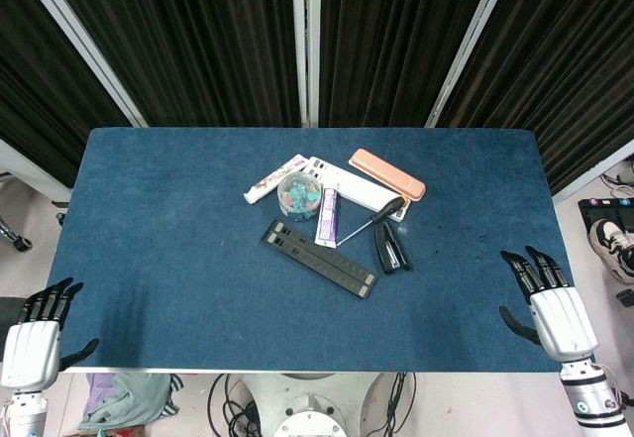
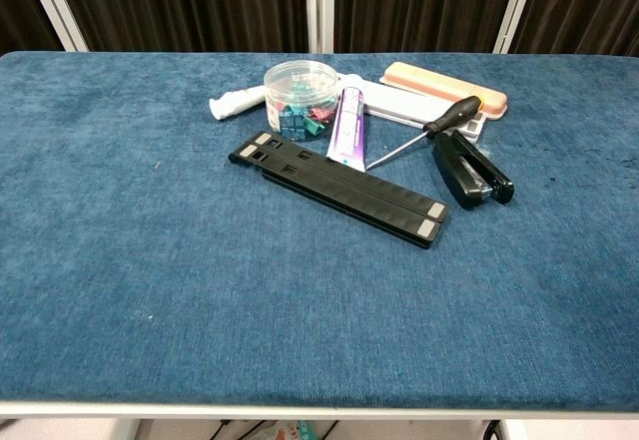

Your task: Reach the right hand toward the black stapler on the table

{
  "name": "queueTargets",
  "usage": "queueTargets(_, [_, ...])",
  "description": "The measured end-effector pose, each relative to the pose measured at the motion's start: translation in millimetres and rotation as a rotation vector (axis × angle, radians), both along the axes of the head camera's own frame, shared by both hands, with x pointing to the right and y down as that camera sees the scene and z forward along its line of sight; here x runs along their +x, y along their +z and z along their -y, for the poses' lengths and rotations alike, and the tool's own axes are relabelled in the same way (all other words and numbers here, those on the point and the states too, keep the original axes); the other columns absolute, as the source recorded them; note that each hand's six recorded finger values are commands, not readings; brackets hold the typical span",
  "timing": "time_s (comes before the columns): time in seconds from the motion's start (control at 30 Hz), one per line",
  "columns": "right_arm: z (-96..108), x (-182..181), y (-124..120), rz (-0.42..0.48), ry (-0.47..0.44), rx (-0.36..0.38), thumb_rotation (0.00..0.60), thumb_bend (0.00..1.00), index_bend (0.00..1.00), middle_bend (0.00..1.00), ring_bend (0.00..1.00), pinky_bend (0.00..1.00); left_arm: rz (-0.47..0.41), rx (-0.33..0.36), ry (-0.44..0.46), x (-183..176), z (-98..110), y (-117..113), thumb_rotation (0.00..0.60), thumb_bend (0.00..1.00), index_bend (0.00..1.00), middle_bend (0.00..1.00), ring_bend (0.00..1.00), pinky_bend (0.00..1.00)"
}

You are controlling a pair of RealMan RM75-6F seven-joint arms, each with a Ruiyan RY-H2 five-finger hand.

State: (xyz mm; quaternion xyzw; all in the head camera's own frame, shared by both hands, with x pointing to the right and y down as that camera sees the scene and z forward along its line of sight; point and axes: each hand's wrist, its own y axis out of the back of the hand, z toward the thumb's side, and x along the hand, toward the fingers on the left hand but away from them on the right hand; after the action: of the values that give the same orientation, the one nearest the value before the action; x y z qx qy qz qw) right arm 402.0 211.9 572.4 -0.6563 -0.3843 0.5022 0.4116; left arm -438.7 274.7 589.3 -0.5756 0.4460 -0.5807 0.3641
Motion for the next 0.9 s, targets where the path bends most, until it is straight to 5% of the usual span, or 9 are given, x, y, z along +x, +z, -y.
queueTargets(0.57, [56,-65,43,-0.046,-0.261,-0.125,0.600,0.21,0.09,0.13,0.04,0.13,0.005,-0.024,-0.021,-1,-3,4,0.600,0.07,0.18,0.13,0.14,0.18])
queueTargets(0.67, [72,-83,58,-0.095,-0.360,-0.159,0.600,0.20,0.09,0.11,0.04,0.12,0.005,-0.026,-0.026,-1,-3,3,0.600,0.07,0.18,0.13,0.14,0.18])
queueTargets(0.9, [99,-119,100,-0.370,-0.647,-0.171,0.600,0.09,0.00,0.05,0.00,0.07,0.009,-0.037,-0.052,-2,-7,3,0.600,0.07,0.18,0.13,0.14,0.18])
